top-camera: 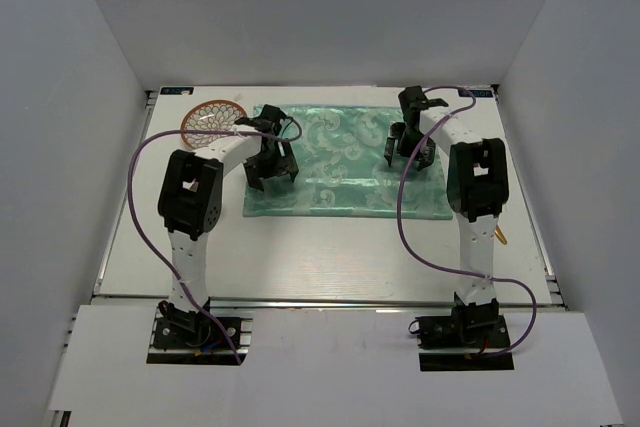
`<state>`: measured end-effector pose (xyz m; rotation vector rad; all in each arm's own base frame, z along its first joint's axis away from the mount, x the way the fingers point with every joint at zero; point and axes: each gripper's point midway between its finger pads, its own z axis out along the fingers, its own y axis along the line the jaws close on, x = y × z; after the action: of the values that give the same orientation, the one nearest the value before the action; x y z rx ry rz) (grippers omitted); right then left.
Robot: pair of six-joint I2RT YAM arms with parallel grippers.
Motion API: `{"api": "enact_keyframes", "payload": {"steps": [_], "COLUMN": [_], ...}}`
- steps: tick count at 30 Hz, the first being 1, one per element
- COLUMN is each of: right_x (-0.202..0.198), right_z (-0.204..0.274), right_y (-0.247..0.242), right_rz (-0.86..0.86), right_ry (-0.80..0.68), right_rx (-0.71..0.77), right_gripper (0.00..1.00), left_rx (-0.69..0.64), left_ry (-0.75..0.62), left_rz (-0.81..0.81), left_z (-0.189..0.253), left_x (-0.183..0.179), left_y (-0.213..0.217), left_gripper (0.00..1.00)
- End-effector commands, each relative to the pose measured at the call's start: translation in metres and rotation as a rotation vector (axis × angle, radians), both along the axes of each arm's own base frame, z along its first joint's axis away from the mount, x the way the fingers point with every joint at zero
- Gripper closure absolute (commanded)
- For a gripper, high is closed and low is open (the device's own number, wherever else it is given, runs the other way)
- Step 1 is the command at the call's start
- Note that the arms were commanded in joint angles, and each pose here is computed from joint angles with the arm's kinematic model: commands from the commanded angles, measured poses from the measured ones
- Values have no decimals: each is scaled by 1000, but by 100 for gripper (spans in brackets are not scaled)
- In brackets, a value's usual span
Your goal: Set the dinner table for one person
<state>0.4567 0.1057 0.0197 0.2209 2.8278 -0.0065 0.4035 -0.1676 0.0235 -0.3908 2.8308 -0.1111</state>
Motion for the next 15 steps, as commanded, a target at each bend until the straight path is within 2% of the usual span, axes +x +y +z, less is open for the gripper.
{"api": "enact_keyframes", "payload": {"steps": [1, 10, 15], "right_x": [-3, 6, 10], "right_z": [-13, -15, -8], "right_y": [-3, 4, 4], "right_rz": [13, 18, 20], "right_ry": [51, 43, 30], "right_rx": [-2, 35, 33], "right_gripper": [11, 11, 11], "left_rx": [-44, -85, -91], "left_ry": [-58, -41, -69], "left_rz": [14, 25, 32], "left_z": [23, 10, 22], "left_x": [4, -14, -15], "left_y": [-1, -11, -10], "left_gripper": [2, 2, 2]}}
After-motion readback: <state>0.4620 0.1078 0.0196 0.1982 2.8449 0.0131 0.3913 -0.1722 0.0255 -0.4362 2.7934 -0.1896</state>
